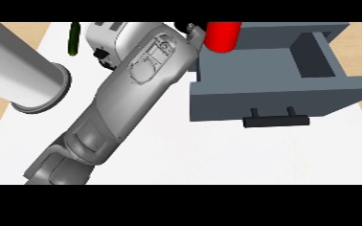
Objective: Pick up the can, place it into the drawer and close the drawer
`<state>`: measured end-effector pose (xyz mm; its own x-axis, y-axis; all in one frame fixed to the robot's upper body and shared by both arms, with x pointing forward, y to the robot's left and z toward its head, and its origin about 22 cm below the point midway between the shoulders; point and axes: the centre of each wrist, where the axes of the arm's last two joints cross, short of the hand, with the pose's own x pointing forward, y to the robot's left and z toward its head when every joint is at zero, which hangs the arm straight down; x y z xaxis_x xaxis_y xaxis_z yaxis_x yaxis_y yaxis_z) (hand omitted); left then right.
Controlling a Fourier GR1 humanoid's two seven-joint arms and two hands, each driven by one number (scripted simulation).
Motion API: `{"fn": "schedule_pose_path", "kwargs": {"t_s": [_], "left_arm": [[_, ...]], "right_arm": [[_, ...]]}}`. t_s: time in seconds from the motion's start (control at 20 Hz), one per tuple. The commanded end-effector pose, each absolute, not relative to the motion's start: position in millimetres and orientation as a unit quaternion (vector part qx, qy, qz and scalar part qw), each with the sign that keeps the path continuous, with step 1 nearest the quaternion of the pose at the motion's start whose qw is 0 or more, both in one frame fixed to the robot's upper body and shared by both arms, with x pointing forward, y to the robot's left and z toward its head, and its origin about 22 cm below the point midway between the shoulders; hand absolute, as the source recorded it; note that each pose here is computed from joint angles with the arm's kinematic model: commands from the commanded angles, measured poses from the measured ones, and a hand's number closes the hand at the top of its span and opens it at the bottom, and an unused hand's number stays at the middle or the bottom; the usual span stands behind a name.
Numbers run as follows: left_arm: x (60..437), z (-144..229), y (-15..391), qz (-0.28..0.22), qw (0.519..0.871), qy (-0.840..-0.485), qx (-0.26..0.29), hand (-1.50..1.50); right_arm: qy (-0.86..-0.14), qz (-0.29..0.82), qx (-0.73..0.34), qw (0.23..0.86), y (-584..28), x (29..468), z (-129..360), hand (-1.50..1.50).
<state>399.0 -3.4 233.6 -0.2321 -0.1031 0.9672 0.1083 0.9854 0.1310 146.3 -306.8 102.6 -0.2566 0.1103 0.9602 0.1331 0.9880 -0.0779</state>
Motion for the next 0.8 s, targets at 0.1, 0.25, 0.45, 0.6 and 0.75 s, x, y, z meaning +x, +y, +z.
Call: {"fn": "schedule_pose_path", "kwargs": {"t_s": [0.1,0.25,0.45,0.6,0.75], "left_arm": [[416.7,241.3,-12.2,-0.104,0.622,-0.776,0.016,1.50],[420.4,236.0,-12.6,-0.094,0.625,-0.775,0.016,1.50],[422.7,229.2,-15.8,-0.104,0.623,-0.774,0.029,1.50],[425.1,229.2,-18.2,-0.104,0.634,-0.765,0.039,1.50],[425.0,227.0,-20.9,-0.114,0.629,-0.767,0.054,1.50]], "right_arm": [[-0.794,-0.012,-0.076,0.604,-307.2,145.6,102.6,-1.50],[-0.795,0.002,-0.081,0.602,-298.0,159.0,105.7,-1.50],[-0.795,0.001,-0.068,0.603,-287.5,154.2,101.7,-1.50],[-0.796,0.005,-0.065,0.602,-303.1,156.2,109.4,-1.50],[-0.800,0.003,-0.064,0.597,-288.8,168.3,104.7,-1.50]]}}
